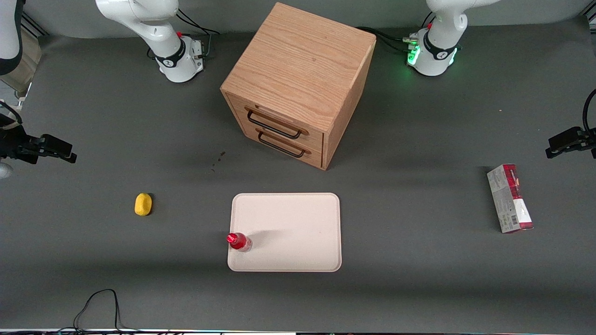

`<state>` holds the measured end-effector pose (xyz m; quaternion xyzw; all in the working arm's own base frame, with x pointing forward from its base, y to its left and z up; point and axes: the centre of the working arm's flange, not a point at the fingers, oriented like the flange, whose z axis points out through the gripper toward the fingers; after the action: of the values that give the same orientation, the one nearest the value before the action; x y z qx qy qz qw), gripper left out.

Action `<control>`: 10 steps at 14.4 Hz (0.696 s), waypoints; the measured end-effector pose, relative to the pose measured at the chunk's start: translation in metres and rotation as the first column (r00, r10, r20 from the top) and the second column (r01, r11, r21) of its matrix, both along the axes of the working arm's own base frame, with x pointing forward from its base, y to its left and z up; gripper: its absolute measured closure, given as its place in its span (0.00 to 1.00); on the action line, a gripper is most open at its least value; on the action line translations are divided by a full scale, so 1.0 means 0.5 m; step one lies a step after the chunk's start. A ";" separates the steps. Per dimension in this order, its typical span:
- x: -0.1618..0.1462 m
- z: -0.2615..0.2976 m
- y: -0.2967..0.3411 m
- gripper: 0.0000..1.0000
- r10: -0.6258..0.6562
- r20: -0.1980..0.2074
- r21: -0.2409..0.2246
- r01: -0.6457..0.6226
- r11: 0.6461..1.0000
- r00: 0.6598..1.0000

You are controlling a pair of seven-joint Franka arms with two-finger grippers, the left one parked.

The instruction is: Place coke bottle on tray

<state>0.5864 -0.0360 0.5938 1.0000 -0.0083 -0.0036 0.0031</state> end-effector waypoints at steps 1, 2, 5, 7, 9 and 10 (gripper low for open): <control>-0.003 -0.001 -0.001 0.00 -0.001 -0.009 0.000 0.001 1.000 1.000; -0.004 -0.001 -0.003 0.00 -0.002 -0.012 -0.001 0.002 1.000 1.000; -0.005 -0.001 -0.008 0.00 -0.007 -0.014 -0.003 0.007 1.000 1.000; -0.005 -0.001 -0.011 0.00 -0.009 -0.016 -0.006 0.009 1.000 1.000; -0.006 -0.001 -0.013 0.00 -0.010 -0.016 -0.008 0.010 1.000 1.000; -0.006 -0.001 -0.014 0.00 -0.011 -0.017 -0.008 0.011 1.000 1.000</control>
<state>0.5835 -0.0429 0.5932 0.9998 -0.0139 -0.0120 0.0073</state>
